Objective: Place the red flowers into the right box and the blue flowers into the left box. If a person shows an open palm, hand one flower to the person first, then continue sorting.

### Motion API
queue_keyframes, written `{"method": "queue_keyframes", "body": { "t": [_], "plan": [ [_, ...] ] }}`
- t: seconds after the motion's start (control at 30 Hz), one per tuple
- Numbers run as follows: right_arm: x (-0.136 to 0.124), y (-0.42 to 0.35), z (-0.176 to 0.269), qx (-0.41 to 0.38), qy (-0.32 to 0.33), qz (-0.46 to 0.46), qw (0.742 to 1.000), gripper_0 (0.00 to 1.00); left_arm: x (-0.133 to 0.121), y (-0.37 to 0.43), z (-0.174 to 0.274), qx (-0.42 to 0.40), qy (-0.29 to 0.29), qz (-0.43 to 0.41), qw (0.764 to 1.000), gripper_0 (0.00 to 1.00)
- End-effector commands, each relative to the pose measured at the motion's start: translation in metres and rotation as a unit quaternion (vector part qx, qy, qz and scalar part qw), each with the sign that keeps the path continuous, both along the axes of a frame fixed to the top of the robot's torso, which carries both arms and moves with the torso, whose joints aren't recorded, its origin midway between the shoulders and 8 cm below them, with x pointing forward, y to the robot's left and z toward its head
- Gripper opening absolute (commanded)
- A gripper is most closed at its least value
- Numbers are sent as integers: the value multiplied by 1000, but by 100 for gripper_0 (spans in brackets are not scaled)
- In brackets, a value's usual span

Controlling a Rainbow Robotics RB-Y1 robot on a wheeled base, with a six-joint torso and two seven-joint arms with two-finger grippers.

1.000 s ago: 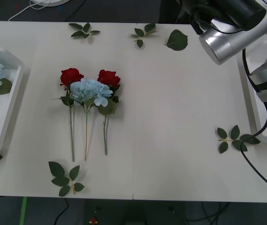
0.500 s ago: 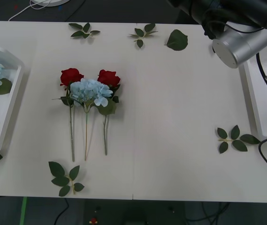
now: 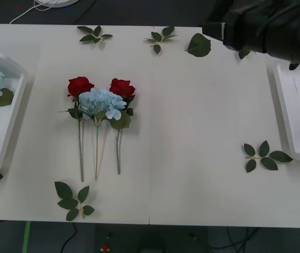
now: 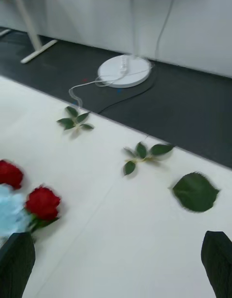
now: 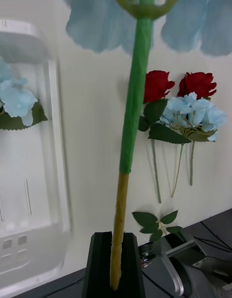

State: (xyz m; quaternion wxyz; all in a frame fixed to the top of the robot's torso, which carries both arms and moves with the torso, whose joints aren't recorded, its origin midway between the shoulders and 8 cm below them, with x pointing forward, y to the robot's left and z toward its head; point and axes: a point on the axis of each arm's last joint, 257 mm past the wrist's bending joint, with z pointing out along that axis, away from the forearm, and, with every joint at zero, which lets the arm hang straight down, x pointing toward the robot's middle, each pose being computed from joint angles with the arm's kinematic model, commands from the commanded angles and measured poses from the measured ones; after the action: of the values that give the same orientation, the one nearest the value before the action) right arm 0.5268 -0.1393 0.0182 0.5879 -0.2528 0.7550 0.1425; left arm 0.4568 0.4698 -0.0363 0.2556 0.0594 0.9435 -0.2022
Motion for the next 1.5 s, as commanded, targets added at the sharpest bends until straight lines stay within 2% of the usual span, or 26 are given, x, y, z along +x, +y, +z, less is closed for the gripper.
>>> {"method": "queue_keyframes", "body": {
  "t": [0.03,0.3,0.47,0.6,0.7,0.87,1.03,1.13,1.5],
  "plan": [
    [-40,-34,4,-46,-11,39,998,100,7,19,7,18,-19,21,999,0],
    [-89,-47,-6,-29,35,119,992,100,-3,47,38,90,-1,47,995,0],
    [-115,-46,-9,-11,59,188,980,100,-7,77,19,118,-2,69,991,4],
    [-130,-43,-15,-23,50,224,973,100,-7,109,-5,146,-35,69,986,32],
    [-139,-43,-21,-37,36,245,968,100,-10,126,-22,165,-54,62,983,38],
    [-154,-42,-31,-41,24,265,963,100,-11,146,-48,192,-77,53,977,40],
    [-164,-39,-35,-35,23,275,960,100,-20,154,-55,201,-82,42,975,42],
    [-166,-37,-35,-37,20,279,959,100,-24,157,-56,199,-84,42,975,48],
    [-168,-36,-36,-35,21,282,959,100,-16,142,-56,176,-102,33,978,48]
  ]
}}
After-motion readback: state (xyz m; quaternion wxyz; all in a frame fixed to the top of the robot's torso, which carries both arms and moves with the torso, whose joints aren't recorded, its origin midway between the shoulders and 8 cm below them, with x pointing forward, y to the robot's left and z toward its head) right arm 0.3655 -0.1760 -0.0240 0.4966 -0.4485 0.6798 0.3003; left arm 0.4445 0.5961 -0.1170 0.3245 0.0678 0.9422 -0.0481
